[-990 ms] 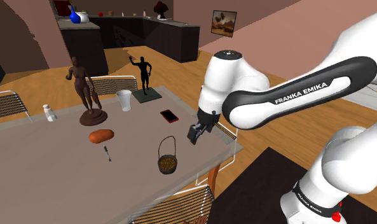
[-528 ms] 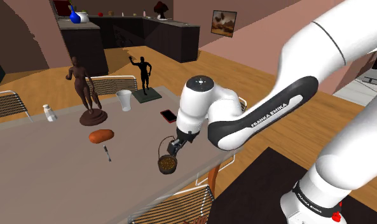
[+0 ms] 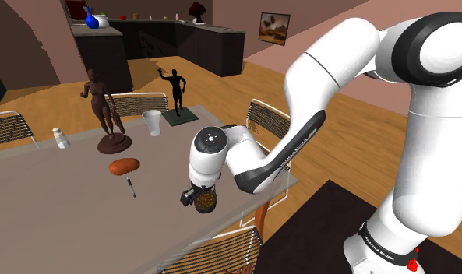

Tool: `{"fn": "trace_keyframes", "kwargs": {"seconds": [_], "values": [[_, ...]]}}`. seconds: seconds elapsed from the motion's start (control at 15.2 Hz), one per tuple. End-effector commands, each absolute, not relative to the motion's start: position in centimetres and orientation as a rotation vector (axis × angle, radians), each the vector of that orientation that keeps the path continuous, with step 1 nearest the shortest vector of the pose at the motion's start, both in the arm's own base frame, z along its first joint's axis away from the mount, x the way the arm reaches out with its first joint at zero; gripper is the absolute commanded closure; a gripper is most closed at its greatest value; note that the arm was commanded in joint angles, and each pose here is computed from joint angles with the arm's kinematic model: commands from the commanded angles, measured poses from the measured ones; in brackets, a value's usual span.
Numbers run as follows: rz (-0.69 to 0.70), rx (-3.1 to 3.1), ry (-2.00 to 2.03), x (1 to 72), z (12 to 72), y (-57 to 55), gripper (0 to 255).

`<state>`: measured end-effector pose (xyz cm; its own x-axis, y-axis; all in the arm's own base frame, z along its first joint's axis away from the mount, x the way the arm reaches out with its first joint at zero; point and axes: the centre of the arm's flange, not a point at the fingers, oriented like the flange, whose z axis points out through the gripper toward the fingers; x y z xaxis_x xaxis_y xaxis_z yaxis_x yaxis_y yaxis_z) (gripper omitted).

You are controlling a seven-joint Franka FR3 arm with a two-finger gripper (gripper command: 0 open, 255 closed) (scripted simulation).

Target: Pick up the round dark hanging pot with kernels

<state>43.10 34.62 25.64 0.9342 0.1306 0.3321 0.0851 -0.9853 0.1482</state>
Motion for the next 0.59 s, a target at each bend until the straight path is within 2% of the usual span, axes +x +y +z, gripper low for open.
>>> {"fn": "trace_keyframes", "kwargs": {"seconds": [0.0, 0.53], "values": [[0.552, 2.941, 0.171, 44.0, 24.2, 36.0, 0], [0.552, 2.941, 0.171, 44.0, 20.2, 36.0, 0]]}}
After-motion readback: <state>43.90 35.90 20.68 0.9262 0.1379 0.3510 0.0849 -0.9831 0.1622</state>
